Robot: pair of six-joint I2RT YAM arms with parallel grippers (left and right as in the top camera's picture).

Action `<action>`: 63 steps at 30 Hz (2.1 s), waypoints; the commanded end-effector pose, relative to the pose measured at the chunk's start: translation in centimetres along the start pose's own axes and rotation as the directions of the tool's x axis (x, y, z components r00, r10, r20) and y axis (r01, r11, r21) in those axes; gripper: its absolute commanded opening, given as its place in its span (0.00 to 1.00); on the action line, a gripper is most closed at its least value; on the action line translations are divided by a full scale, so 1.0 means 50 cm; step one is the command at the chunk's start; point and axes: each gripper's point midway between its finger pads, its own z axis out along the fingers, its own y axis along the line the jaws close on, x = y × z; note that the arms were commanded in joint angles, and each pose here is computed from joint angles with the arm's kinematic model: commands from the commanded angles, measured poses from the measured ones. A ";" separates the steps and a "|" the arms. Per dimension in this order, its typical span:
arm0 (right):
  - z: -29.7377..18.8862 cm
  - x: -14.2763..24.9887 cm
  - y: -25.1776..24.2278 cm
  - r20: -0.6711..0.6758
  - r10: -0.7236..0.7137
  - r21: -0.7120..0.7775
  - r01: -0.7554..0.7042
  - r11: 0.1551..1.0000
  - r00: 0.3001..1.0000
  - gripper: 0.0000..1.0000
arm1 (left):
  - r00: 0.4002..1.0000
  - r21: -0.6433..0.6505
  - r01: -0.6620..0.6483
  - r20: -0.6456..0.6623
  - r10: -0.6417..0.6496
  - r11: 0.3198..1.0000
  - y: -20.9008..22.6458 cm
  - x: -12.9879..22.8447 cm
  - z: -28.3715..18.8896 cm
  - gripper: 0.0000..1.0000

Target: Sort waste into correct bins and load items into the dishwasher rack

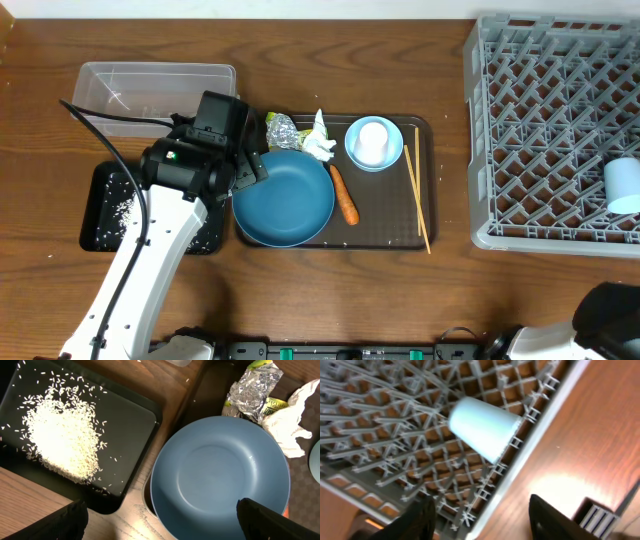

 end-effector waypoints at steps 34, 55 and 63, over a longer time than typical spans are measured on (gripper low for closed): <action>0.272 0.031 0.029 -0.115 0.029 -0.333 -0.066 0.941 0.993 0.52 | 1.000 -0.014 0.004 0.017 -0.004 1.000 0.008 -0.008 -0.004 0.98; 0.174 0.018 0.178 -0.044 -0.141 -0.747 0.062 0.662 0.989 0.01 | 1.000 -0.014 0.004 0.017 -0.004 1.000 0.008 -0.008 -0.004 0.98; 0.084 0.058 0.262 0.224 -0.361 -0.886 0.343 0.312 0.905 0.01 | 1.000 -0.014 0.004 0.017 -0.004 1.000 0.008 -0.008 -0.004 0.98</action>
